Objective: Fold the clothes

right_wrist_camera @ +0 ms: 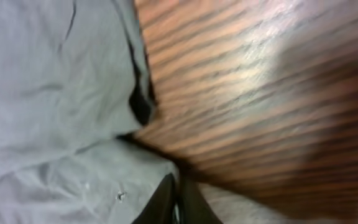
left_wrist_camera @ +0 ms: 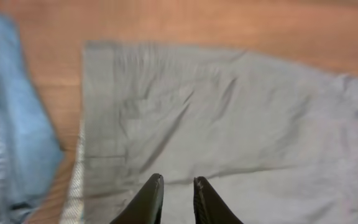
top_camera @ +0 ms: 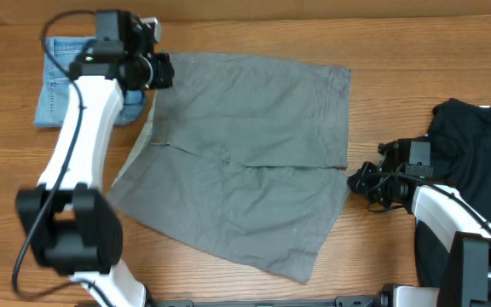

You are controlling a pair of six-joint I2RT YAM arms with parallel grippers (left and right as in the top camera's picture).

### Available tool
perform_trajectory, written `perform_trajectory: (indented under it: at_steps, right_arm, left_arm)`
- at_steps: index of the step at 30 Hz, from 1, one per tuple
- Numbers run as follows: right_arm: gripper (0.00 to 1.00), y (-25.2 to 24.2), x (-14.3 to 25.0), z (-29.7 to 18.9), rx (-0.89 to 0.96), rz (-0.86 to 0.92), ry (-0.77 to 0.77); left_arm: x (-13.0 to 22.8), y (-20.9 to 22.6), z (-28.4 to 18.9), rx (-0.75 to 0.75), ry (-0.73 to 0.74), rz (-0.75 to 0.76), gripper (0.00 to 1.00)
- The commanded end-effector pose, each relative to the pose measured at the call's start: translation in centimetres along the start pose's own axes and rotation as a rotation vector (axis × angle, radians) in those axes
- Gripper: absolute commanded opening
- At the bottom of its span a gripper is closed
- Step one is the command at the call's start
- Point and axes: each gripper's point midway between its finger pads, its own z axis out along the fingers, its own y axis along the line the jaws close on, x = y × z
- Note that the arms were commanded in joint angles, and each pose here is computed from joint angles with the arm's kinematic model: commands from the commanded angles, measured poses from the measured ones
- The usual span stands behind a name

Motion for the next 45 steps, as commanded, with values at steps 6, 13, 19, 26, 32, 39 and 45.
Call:
perform_trajectory:
  at_steps: [6,13,19,26,32,39,45]
  right_arm:
    - [0.15,0.0,-8.4,-3.6,0.034,0.034,-0.229]
    - [0.56,3.5,-8.9,-10.5,0.043,-0.013,-0.128]
    - [0.56,7.0,-4.2,-15.1,-0.03,-0.031,-0.05]
    - [0.54,6.5,3.5,-16.4,0.07,0.068,0.129]
    - [0.39,3.3,10.6,-12.8,0.202,0.194,0.356]
    - [0.34,0.3,18.5,-8.9,0.207,0.275,0.583]
    - [0.52,-1.8,20.3,-6.2,0.21,0.362,0.565]
  left_arm:
    - [-0.5,1.3,-8.6,-0.207,-0.064,0.042,0.27]
    - [4.8,3.3,-10.4,-0.283,0.139,-0.006,0.08]
    - [6.4,4.5,-15.1,-0.349,0.136,-0.072,0.06]
    - [10.9,5.9,-17.6,-0.394,0.266,-0.205,0.14]
    - [15.6,6.9,-15.3,-0.401,0.414,-0.289,0.15]
    - [20.0,7.5,-12.2,-0.355,0.515,-0.341,0.21]
    - [23.1,8.0,-10.2,-0.344,0.57,-0.361,0.32]
